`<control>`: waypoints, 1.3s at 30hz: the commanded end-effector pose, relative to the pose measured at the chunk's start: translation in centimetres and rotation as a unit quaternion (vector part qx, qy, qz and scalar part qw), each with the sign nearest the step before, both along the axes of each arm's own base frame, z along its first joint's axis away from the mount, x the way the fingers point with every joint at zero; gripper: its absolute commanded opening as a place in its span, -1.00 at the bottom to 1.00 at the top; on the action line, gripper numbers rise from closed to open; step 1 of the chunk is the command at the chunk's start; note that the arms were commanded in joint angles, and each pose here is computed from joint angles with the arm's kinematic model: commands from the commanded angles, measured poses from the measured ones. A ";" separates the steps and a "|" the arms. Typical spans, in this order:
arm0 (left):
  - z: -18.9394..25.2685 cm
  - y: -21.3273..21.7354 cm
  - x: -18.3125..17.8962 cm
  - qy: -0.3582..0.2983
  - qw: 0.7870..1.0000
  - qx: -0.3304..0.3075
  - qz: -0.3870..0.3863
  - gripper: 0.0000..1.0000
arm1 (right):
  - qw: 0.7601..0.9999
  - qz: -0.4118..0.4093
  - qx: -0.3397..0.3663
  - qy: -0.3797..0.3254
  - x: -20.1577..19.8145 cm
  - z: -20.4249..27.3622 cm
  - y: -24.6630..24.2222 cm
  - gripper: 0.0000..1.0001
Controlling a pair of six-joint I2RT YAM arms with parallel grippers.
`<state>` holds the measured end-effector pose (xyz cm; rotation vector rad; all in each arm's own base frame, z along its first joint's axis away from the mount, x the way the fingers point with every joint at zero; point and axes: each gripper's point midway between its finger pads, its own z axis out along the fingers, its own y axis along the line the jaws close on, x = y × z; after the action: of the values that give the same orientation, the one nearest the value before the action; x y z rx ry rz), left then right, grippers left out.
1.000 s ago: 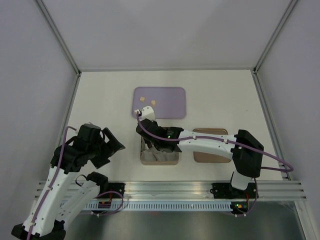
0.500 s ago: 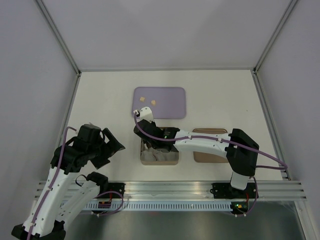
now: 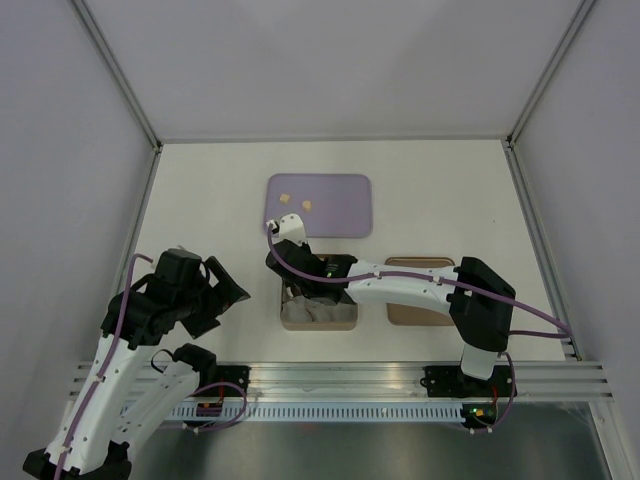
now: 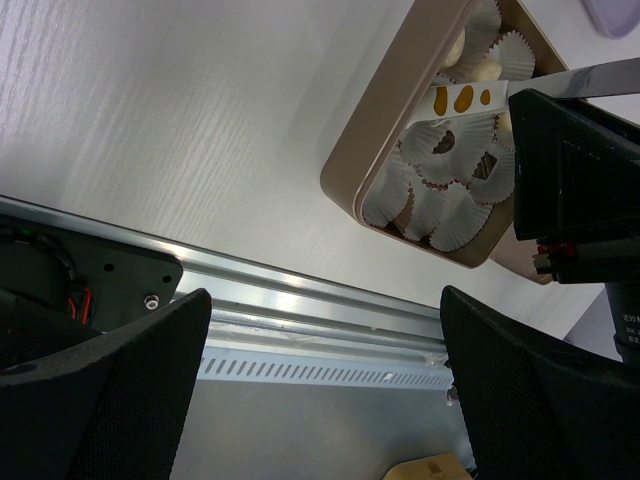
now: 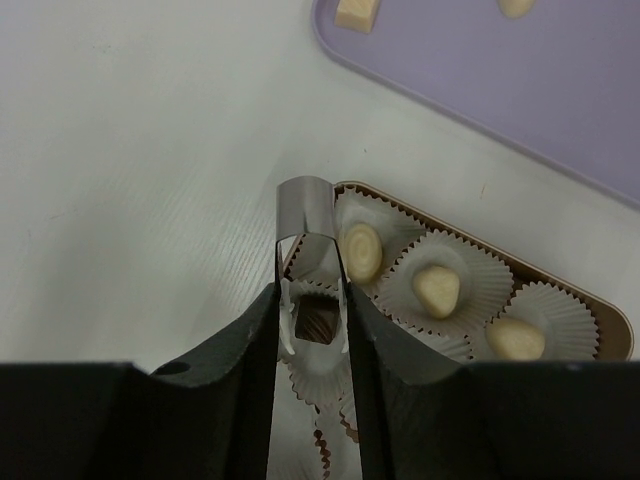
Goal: Pack the chocolate
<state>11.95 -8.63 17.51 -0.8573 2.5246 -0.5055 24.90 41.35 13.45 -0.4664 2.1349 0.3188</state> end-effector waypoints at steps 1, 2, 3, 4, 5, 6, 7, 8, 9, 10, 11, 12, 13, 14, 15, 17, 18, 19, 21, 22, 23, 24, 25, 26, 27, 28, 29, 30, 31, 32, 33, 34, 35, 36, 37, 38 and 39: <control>0.0 -0.2 -0.4 0.004 1.000 -0.005 -0.005 0.99 | 0.999 -0.014 0.039 -0.019 0.7 2.3 1.3 -0.26; 0.0 -0.2 -0.4 0.004 1.000 -0.006 -0.004 0.99 | 0.999 -0.014 0.039 -0.020 0.7 2.3 1.3 -0.25; 0.0 -0.1 -0.4 0.004 1.000 -0.006 -0.004 0.99 | 0.999 -0.014 0.039 -0.020 0.6 2.3 1.4 -0.25; 0.0 -0.2 -0.4 0.004 1.000 -0.006 -0.004 0.99 | 0.999 -0.014 0.039 -0.020 0.7 2.4 1.3 -0.25; 0.0 -0.1 -0.5 0.004 1.000 -0.005 -0.003 0.99 | 0.999 -0.014 0.040 -0.020 0.6 2.5 1.4 -0.24; 0.0 -0.1 -0.5 0.004 1.000 -0.005 -0.003 0.99 | 0.999 -0.015 0.041 -0.021 0.7 2.6 1.3 -0.24; 0.0 -0.1 -0.5 0.004 1.000 -0.005 -0.003 0.99 | 0.999 -0.016 0.042 -0.023 0.7 2.8 1.4 -0.24; 0.0 -0.1 -0.5 0.004 1.000 -0.006 -0.004 0.99 | 0.999 -0.017 0.046 -0.024 0.7 3.2 1.3 -0.25; 0.0 -0.1 -0.5 0.005 1.000 -0.006 -0.003 0.99 | 0.998 -0.020 0.046 -0.026 0.8 3.3 1.2 -0.25; 0.0 -0.1 -0.5 0.004 1.000 -0.005 -0.004 0.99 | 0.998 -0.022 0.048 -0.028 0.8 3.6 1.1 -0.25; 0.0 -0.2 -0.5 0.005 1.000 -0.006 -0.004 0.99 | 0.998 -0.024 0.052 -0.030 0.8 4.1 1.0 -0.24; 0.0 -0.2 -0.5 0.005 1.000 -0.007 -0.003 0.99 | 0.998 -0.025 0.051 -0.030 0.8 4.2 0.8 -0.25; 0.0 -0.1 -0.5 0.005 1.000 -0.006 -0.003 0.99 | 0.998 -0.027 0.054 -0.030 0.8 4.5 0.7 -0.25; 0.1 -0.2 -0.5 0.005 1.000 -0.008 -0.002 0.99 | 0.997 -0.028 0.062 -0.033 0.7 5.3 0.5 -0.25; 0.1 -0.2 -0.5 0.005 1.000 -0.008 -0.003 0.99 | 0.997 -0.031 0.061 -0.033 0.7 5.6 0.1 -0.25; 0.3 -0.3 -0.4 0.003 1.000 -0.009 -0.005 0.99 | 0.996 -0.040 0.069 -0.039 0.7 6.8 -0.5 -0.24; 0.4 -0.3 -0.4 0.003 1.000 -0.009 -0.004 0.99 | 0.996 -0.042 0.066 -0.040 0.6 7.1 -0.9 -0.24; 0.5 -0.3 -0.4 0.003 1.000 -0.010 -0.005 0.99 | 0.995 -0.048 0.069 -0.044 0.7 7.6 -1.2 -0.24; 0.8 -0.4 -0.2 0.002 1.000 -0.013 -0.004 0.99 | 0.994 -0.052 0.076 -0.053 0.7 9.1 -1.9 -0.24; 0.9 -0.5 -0.1 0.001 1.000 -0.012 -0.004 0.99 | 0.993 -0.054 0.084 -0.059 0.7 10.3 -2.1 -0.24; 0.9 -0.5 -0.1 0.004 1.000 -0.012 -0.005 0.99 | 0.993 -0.058 0.083 -0.068 0.9 10.9 -2.4 -0.24; 0.9 -0.5 -0.1 0.006 1.000 -0.012 -0.005 0.99 | 0.992 -0.059 0.078 -0.074 1.0 11.4 -2.6 -0.23; 1.1 -0.6 0.1 0.005 1.000 -0.013 -0.004 0.99 | 0.991 -0.061 0.084 -0.083 1.3 12.5 -2.5 -0.22; 1.1 -0.7 0.1 0.008 1.000 -0.012 -0.005 0.99 | 0.990 -0.062 0.077 -0.097 1.6 13.3 -2.8 -0.22; 1.2 -0.7 0.2 0.008 1.000 -0.012 -0.005 0.99 | 0.990 -0.062 0.076 -0.103 1.9 13.8 -2.7 -0.21; 1.5 -0.7 0.4 0.005 1.000 -0.012 -0.003 0.99 | 0.989 -0.062 0.080 -0.112 2.5 14.7 -2.4 -0.21; 1.6 -0.7 0.5 0.003 1.000 -0.012 -0.002 0.99 | 0.988 -0.062 0.081 -0.117 2.9 15.3 -2.3 -0.21; 1.6 -0.7 0.6 0.005 1.000 -0.011 0.000 0.99 | 0.986 -0.067 0.079 -0.129 4.0 15.9 -2.6 -0.21; 2.0 -0.8 0.8 0.001 1.000 -0.012 -0.001 0.99 | 0.985 -0.070 0.083 -0.136 4.9 16.5 -2.2 -0.21; 2.1 -0.7 0.9 0.001 1.000 -0.010 -0.001 0.99 | 0.982 -0.082 0.088 -0.143 6.3 16.9 -2.5 -0.21; 2.1 -0.7 1.0 0.001 1.000 -0.008 0.001 0.99 | 0.981 -0.087 0.081 -0.151 7.2 17.1 -2.7 -0.21; 2.3 -0.7 1.2 -0.001 1.000 -0.008 0.001 0.99 | 0.980 -0.095 0.080 -0.154 8.3 17.1 -2.4 -0.21; 2.4 -0.7 1.3 -0.002 1.000 -0.008 0.003 0.99 | 0.978 -0.110 0.080 -0.157 9.7 17.2 -2.9 -0.21; 2.5 -0.7 1.3 -0.003 1.000 -0.009 0.005 0.99 | 0.977 -0.117 0.081 -0.159 10.5 17.1 -2.9 -0.21; 2.6 -0.8 1.4 -0.003 1.000 -0.009 0.005 0.99 | 0.976 -0.125 0.079 -0.162 11.7 16.8 -2.7 -0.21; 2.6 -0.7 1.5 -0.004 1.000 -0.008 0.005 0.99 | 0.973 -0.139 0.083 -0.167 13.0 16.8 -3.1 -0.21; 2.6 -0.8 1.6 -0.004 1.000 -0.009 0.007 0.99 | 0.971 -0.148 0.080 -0.168 14.0 16.2 -2.8 -0.21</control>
<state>13.14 -9.09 18.95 -0.8623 2.5387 -0.4922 35.50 38.65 29.58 -0.1585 1.8414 0.2795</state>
